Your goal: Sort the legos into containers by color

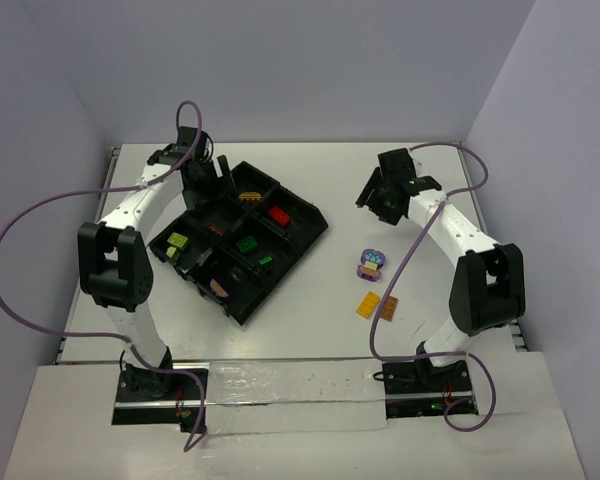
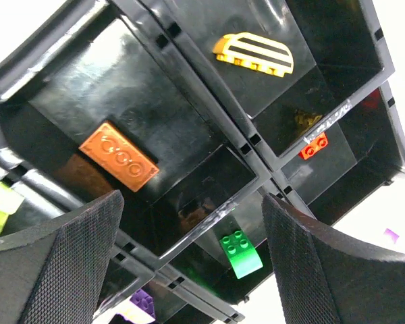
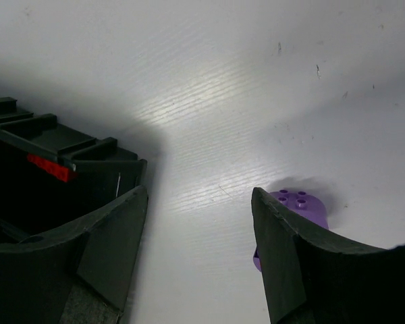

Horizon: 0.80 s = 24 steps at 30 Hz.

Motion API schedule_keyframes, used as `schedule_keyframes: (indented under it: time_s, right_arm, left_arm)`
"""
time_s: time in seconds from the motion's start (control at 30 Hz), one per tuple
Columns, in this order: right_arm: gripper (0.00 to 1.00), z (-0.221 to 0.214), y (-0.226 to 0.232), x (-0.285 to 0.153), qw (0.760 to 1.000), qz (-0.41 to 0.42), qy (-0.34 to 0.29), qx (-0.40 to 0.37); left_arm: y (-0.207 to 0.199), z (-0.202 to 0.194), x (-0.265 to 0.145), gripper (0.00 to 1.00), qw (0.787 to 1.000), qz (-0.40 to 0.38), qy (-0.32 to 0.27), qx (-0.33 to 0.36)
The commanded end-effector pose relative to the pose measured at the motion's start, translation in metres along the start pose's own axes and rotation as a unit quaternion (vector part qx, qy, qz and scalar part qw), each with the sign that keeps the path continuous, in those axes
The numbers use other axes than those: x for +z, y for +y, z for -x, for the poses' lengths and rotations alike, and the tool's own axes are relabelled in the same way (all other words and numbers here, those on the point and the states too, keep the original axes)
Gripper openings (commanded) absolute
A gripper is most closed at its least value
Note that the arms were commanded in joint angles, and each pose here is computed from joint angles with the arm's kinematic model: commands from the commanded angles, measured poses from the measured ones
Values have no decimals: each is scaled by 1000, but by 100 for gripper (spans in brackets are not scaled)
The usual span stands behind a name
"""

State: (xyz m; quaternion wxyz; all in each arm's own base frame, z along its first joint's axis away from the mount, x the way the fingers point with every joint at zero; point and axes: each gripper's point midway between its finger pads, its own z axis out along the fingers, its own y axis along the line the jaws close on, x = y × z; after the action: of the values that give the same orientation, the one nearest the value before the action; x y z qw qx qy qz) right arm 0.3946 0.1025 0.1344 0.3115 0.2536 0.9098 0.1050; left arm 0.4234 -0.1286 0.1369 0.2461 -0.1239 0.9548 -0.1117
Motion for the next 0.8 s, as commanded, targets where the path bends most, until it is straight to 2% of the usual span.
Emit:
schedule_keyframes:
  time_s: [0.0, 0.13, 0.37, 0.6, 0.77]
  right_arm:
    - [70, 26, -1, -2, 1000, -16, -22, -6]
    - [70, 35, -2, 0, 1000, -20, -22, -7]
    - [70, 45, -4, -1, 999, -24, -23, -2]
    - [70, 61, -2, -1, 999, -24, -27, -10]
    - [70, 69, -1, 0, 999, -23, -28, -15]
  left_arm:
    - [-18, -7, 4, 91, 999, -27, 26, 11]
    - [-11, -18, 20, 90, 998, 0, 54, 7]
    - [-10, -21, 38, 90, 997, 7, 71, 3]
    - [11, -33, 49, 89, 994, 57, 88, 5]
    - [17, -23, 51, 87, 994, 79, 70, 6]
